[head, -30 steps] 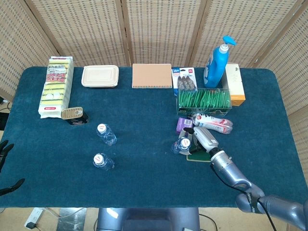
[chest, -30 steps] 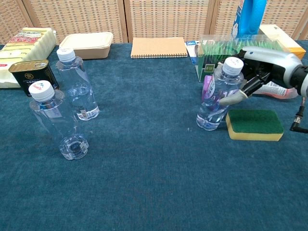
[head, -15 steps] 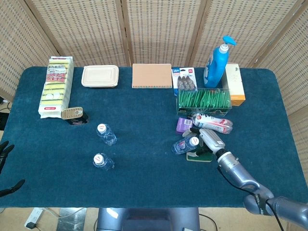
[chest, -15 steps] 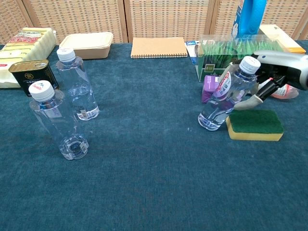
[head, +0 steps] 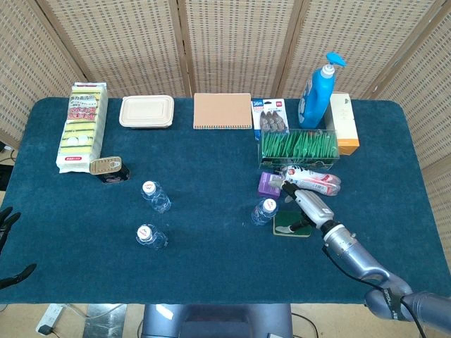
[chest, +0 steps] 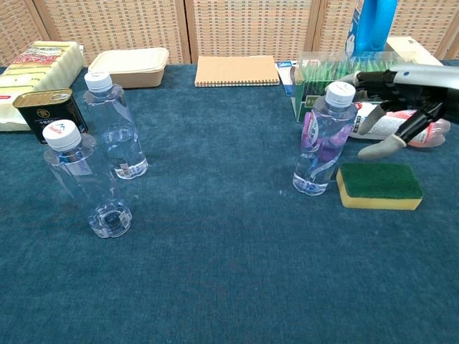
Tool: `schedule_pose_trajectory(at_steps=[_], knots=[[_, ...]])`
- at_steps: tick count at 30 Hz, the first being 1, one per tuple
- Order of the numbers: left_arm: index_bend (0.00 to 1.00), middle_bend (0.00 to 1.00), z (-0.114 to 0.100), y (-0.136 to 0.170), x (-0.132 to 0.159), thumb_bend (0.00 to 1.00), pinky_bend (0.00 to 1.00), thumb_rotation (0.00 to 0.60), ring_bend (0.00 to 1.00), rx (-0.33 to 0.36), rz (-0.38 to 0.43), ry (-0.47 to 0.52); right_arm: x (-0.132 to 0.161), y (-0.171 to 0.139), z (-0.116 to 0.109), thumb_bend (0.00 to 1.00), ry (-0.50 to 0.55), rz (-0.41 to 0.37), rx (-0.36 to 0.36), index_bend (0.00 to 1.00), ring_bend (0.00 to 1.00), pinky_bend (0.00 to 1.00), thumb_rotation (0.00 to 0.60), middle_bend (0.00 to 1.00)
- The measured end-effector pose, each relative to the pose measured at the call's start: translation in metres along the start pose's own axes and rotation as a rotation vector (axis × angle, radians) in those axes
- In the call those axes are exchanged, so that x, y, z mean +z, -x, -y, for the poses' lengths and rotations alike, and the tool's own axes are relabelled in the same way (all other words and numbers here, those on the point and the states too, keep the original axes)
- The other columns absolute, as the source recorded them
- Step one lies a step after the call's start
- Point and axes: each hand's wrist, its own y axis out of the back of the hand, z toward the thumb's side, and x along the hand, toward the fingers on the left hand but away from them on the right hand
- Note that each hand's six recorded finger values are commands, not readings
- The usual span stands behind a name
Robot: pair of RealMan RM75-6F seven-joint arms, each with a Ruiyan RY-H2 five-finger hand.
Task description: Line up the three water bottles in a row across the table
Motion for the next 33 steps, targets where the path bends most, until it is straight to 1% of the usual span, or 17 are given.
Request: schedule_pose_trajectory(at_steps=[5,9,13,16,22,26,30,33], knots=[[0.0,0.0,0.001,-0.002,0.0,0.17,0.07,0.6,0.0,-0.01,0.001,0.007,0.005,-0.017,-0.017,0.1,-0.004,-0.003,-0.024,0.08,0.01,0.23,0.6,0.03],[0.0,0.0,0.001,-0.003,0.002,0.17,0.07,0.6,0.0,-0.017,0.021,0.02,0.005,-0.042,-0.039,0.05,-0.03,0.008,-0.065,0.07,0.0,0.19,0.6,0.01],[0.0,0.0,0.002,-0.004,0.004,0.17,0.07,0.6,0.0,-0.028,0.045,0.038,-0.002,-0.084,-0.067,0.0,-0.1,0.04,-0.139,0.07,0.0,0.18,0.6,0.0],[0.0,0.0,0.002,-0.005,0.005,0.17,0.07,0.6,0.0,-0.036,0.059,0.059,-0.01,-0.12,-0.078,0.0,-0.157,0.079,-0.19,0.07,0.0,0.18,0.6,0.0],[0.0,0.0,0.008,-0.014,0.006,0.16,0.07,0.6,0.0,-0.064,0.105,0.095,-0.024,-0.186,-0.07,0.0,-0.216,0.155,-0.245,0.08,0.0,0.18,0.6,0.01],[0.0,0.0,0.015,-0.024,0.01,0.16,0.07,0.6,0.0,-0.093,0.158,0.148,-0.027,-0.217,-0.062,0.0,-0.252,0.18,-0.27,0.09,0.0,0.18,0.6,0.01],[0.0,0.0,0.032,-0.034,0.026,0.16,0.07,0.6,0.0,-0.156,0.268,0.245,-0.024,-0.24,-0.053,0.0,-0.27,0.185,-0.292,0.09,0.0,0.18,0.6,0.01],[0.0,0.0,0.056,-0.046,0.044,0.15,0.07,0.6,0.0,-0.218,0.362,0.359,-0.025,-0.249,-0.048,0.0,-0.27,0.182,-0.297,0.1,0.0,0.18,0.6,0.02]])
